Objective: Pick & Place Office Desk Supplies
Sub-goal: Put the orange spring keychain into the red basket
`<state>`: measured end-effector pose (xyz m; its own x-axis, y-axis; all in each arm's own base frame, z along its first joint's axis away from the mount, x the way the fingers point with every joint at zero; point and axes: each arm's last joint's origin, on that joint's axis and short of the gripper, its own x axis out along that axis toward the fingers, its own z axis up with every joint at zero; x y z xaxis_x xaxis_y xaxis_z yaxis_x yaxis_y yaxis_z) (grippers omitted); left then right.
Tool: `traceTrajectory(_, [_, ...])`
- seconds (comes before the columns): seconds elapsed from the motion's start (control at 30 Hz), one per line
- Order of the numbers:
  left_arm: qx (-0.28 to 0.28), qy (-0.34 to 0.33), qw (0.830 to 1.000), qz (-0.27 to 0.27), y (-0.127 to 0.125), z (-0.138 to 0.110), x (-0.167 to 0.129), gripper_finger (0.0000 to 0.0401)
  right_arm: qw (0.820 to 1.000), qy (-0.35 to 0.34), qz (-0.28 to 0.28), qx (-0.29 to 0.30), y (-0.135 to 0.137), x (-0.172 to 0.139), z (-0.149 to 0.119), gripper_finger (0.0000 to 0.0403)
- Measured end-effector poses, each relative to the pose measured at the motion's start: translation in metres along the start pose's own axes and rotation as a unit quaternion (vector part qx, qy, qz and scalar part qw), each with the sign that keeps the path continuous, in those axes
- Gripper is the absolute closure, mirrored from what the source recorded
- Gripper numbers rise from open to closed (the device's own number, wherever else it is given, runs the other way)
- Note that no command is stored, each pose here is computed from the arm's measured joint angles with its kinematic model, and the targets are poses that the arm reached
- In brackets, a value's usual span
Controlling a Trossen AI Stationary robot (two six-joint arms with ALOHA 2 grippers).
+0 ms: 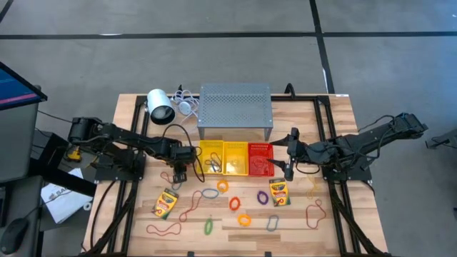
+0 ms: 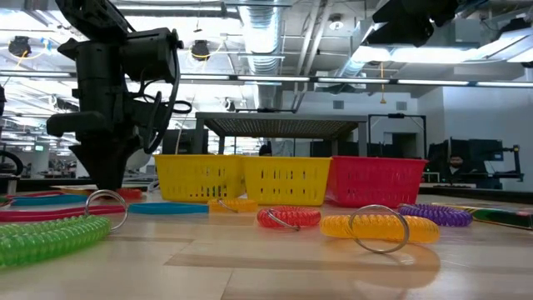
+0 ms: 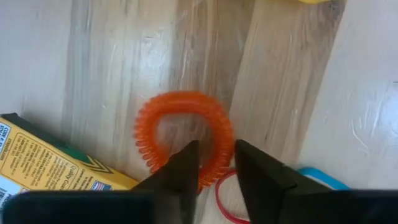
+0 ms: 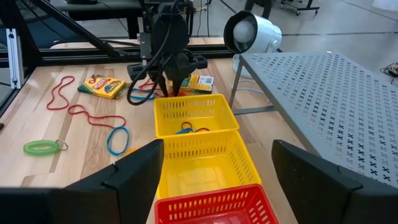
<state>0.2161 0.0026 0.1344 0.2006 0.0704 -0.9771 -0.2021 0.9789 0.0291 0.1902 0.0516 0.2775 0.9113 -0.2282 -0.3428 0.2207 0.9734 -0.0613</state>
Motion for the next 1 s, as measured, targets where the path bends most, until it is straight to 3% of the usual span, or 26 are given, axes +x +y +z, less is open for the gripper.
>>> traceTrajectory(0.2, [0.0, 0.0, 1.0, -0.002, 0.0, 0.0, 0.0, 0.0388, 1.0, 0.0, 0.0, 0.0, 0.0, 0.0, 0.0, 0.0108])
traceTrajectory(0.43, [-0.007, 0.006, 1.0, -0.03, -0.002, 0.001, -0.001, 0.0376, 1.0, 0.0, 0.0, 0.0, 0.0, 0.0, 0.0, 0.0108])
traceTrajectory(0.6, [-0.009, 0.014, 0.999, -0.05, -0.004, 0.007, -0.012, 0.0389, 1.0, 0.0, 0.0, 0.0, 0.0, 0.0, 0.0, 0.0108])
traceTrajectory(0.83, [-0.014, -0.012, 0.998, -0.056, -0.002, 0.011, -0.044, 0.0391, 1.0, -0.003, 0.0, 0.002, 0.0, 0.0, 0.001, 0.0108])
traceTrajectory(1.0, [-0.028, -0.069, 0.992, -0.099, -0.001, 0.007, -0.076, 0.0393, 1.0, -0.002, 0.0, -0.001, 0.0, 0.0, 0.0, 0.0108])
